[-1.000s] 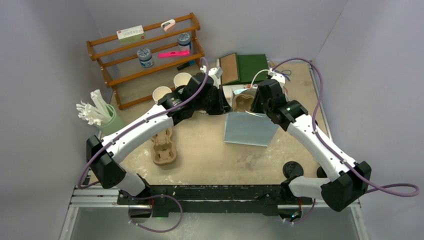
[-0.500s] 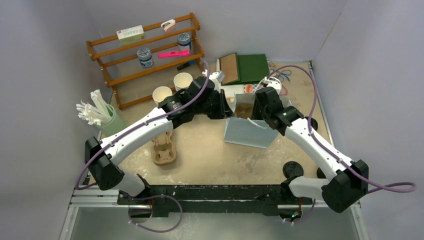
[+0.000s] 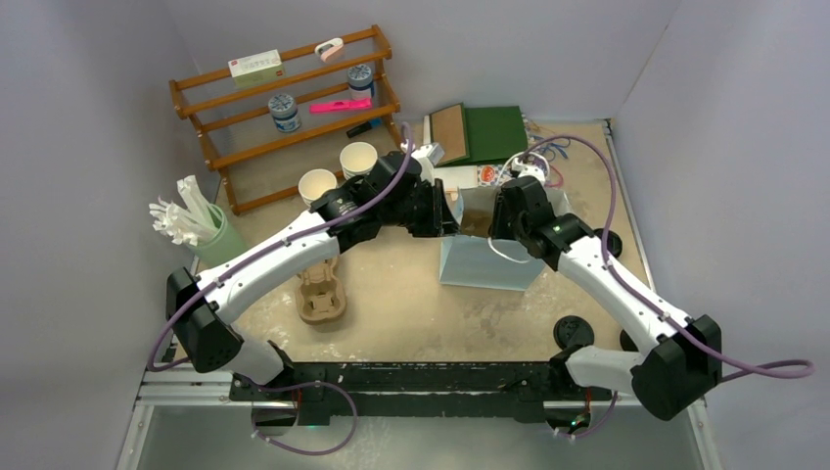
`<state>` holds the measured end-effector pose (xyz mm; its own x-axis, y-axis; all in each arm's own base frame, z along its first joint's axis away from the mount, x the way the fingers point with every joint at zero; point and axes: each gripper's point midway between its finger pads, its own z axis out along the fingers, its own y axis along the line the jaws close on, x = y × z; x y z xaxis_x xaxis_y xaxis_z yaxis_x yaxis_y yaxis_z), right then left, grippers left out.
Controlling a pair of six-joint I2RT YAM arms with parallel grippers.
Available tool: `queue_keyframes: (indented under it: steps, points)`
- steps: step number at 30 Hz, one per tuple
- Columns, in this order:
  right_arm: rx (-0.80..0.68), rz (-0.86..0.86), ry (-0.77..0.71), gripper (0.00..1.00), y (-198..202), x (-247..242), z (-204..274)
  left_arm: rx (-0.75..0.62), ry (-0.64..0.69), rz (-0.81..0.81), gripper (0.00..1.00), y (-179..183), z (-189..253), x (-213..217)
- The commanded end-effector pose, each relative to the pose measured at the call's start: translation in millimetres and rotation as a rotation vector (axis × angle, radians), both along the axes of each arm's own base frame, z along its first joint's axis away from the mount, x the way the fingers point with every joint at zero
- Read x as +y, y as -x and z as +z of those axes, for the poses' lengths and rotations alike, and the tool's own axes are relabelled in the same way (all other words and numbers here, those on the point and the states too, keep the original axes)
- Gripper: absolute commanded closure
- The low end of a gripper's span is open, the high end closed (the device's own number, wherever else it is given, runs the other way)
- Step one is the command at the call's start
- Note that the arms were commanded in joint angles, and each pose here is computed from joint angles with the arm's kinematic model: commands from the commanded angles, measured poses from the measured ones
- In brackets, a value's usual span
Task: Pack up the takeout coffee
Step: Place the cup tray in the takeout bag.
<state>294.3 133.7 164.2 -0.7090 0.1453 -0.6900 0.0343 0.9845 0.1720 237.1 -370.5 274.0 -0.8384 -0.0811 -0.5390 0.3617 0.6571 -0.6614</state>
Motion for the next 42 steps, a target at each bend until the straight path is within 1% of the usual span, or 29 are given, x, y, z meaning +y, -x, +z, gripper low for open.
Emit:
queue_keyframes:
  steps: [1, 11, 13, 14, 15, 17, 18, 19, 21, 24, 27, 32, 36, 38, 42]
  points:
    - [0.100, 0.019, 0.014, 0.78, 12, 2, -15, -0.036, 0.067, -0.071, 0.94, 13, 25, -8]
    - [0.172, 0.038, 0.035, 0.78, 9, 8, -20, -0.030, 0.058, -0.170, 0.94, 25, 25, -24]
    - [0.188, 0.050, 0.033, 0.78, 10, 10, -24, -0.035, 0.055, -0.187, 0.91, 27, 28, -27]
    - [0.194, 0.054, 0.033, 0.78, 11, 11, -26, -0.040, 0.050, -0.187, 0.86, 27, 31, -27]
    - [0.196, 0.060, 0.028, 0.78, 13, 11, -27, -0.046, 0.031, -0.174, 0.74, 25, 32, -24]
    - [0.189, 0.075, 0.021, 0.78, 16, 12, -28, -0.082, -0.011, -0.134, 0.44, 19, 36, -14]
    - [0.179, 0.084, 0.018, 0.78, 17, 12, -27, -0.110, -0.031, -0.115, 0.37, 15, 39, -8]
    - [0.167, 0.098, 0.014, 0.79, 18, 12, -25, -0.142, -0.050, -0.095, 0.32, 11, 42, 0]
    - [0.143, 0.136, 0.002, 0.80, 21, 14, -21, -0.228, -0.096, -0.073, 0.28, 0, 50, 14]
    - [0.128, 0.210, -0.010, 0.80, 25, 20, -18, -0.305, -0.096, -0.123, 0.25, -12, 61, 25]
    - [0.112, 0.258, -0.011, 0.81, 26, 23, -13, -0.353, -0.044, -0.195, 0.25, -30, 67, 30]
    - [0.063, 0.324, -0.025, 0.81, 24, 30, 0, -0.496, 0.035, -0.339, 0.21, -49, 79, 13]
    - [0.070, 0.359, -0.026, 0.81, 26, 33, 2, -0.513, 0.069, -0.408, 0.20, -55, 77, -5]
    - [0.067, 0.364, -0.022, 0.81, 27, 33, 3, -0.515, 0.093, -0.426, 0.22, -57, 76, -12]
    - [0.062, 0.370, -0.017, 0.81, 28, 32, 4, -0.512, 0.180, -0.459, 0.26, -55, 82, -25]
